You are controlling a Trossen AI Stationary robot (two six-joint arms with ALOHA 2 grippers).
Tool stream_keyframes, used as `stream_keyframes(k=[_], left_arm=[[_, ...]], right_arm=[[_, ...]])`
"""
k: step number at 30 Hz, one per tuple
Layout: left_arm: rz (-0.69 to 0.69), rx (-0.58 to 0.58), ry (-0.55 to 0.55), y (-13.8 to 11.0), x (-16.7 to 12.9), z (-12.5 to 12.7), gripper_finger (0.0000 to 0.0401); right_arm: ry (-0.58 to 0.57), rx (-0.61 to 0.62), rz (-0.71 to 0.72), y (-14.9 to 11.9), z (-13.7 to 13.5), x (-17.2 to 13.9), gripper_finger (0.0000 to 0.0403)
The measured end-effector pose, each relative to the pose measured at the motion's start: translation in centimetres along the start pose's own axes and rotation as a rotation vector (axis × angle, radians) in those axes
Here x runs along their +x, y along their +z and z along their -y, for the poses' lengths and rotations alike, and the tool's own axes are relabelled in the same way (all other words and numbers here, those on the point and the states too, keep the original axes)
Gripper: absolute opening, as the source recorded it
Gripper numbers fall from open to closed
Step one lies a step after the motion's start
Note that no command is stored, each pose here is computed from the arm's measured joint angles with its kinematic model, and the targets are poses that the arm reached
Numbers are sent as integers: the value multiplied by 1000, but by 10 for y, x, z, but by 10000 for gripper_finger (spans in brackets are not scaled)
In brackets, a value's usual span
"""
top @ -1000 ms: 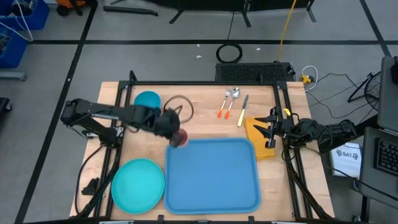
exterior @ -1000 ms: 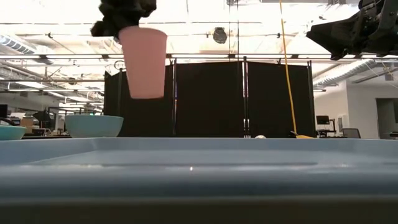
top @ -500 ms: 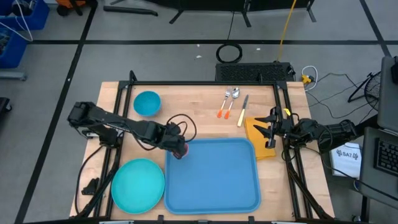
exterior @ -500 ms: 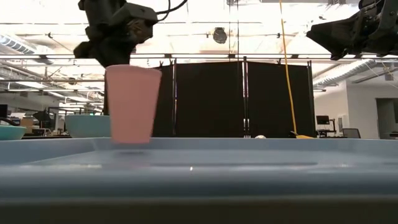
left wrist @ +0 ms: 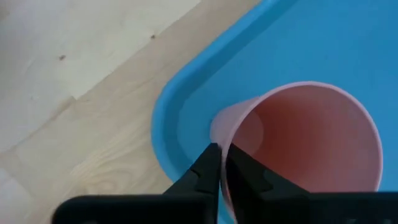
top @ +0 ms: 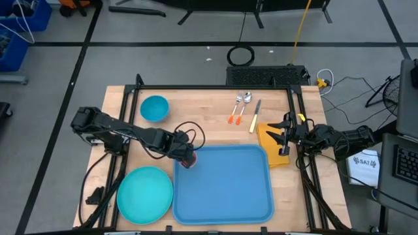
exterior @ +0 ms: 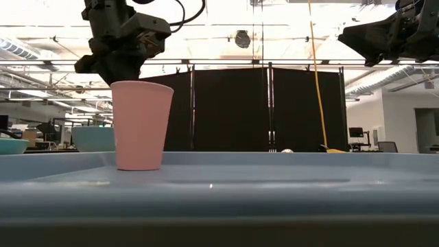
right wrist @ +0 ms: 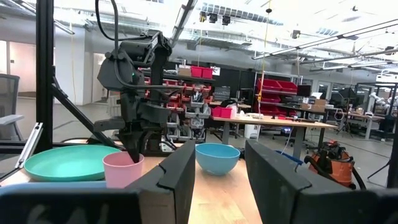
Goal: Set up tray
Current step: Put the pink cup on the blue tray, then put the light blue plate on the blue tray
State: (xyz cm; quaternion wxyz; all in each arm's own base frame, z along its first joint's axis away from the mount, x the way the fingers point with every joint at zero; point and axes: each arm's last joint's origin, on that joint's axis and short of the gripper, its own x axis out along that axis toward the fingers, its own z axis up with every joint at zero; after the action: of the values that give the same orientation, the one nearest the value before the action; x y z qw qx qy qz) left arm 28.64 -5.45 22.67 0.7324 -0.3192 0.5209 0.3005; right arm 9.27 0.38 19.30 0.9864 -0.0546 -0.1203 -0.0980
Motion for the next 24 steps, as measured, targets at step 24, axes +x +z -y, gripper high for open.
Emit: stream_keyframes(k=[24], left_arm=[[-123, 345, -125, -25, -50, -13, 186]], right_arm=[[2, -4, -14, -1, 0, 0, 130]])
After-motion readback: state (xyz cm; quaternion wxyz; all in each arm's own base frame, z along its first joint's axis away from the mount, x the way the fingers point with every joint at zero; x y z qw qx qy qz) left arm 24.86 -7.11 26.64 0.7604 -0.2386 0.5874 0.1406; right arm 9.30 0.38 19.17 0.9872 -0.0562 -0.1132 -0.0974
